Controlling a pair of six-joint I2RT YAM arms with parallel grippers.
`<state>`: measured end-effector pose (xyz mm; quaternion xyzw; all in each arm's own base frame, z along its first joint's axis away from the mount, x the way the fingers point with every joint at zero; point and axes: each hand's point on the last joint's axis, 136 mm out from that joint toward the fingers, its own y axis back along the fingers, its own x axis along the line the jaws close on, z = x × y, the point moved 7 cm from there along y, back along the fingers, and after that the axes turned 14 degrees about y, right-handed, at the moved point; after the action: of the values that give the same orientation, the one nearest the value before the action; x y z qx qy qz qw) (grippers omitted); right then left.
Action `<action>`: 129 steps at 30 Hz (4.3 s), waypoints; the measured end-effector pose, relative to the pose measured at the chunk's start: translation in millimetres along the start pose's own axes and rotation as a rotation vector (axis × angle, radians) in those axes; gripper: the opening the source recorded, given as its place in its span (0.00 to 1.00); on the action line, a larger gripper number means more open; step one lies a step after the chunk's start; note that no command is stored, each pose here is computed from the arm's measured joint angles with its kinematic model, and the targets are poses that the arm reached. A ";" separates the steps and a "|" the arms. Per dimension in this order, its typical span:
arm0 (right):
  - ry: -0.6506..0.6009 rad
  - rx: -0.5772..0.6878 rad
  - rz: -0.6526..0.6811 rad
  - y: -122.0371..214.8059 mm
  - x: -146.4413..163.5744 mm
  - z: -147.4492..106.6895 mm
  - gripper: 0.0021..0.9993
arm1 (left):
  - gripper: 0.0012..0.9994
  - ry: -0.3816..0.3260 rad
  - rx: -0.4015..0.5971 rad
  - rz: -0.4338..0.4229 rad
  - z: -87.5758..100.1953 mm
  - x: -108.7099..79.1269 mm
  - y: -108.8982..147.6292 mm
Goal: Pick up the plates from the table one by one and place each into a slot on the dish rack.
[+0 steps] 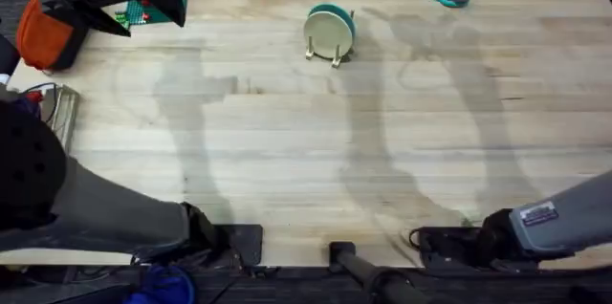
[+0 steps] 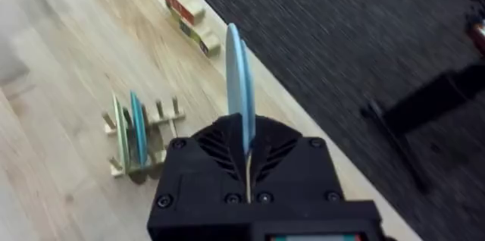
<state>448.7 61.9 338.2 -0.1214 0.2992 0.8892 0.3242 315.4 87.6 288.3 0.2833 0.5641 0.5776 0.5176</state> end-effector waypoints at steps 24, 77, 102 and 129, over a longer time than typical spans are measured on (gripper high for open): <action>0.053 -0.195 0.032 -35.4 -19.9 8.5 0.03 | 1.00 0.000 0.000 0.000 0.0 0.0 0.0; -0.294 -0.031 0.234 -64.9 12.3 -44.7 0.03 | 0.99 0.000 0.000 0.000 0.0 0.0 0.0; 0.037 0.190 0.311 -77.3 66.2 -29.7 0.03 | 0.99 0.000 0.000 0.000 0.0 0.0 0.1; 0.175 0.088 0.242 -95.8 64.6 -0.9 0.03 | 0.99 0.000 0.000 0.000 0.0 0.0 0.0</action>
<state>461.8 152.4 267.6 -0.1473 0.3775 0.8937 0.1924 315.5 87.7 288.3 0.2834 0.5641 0.5777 0.5174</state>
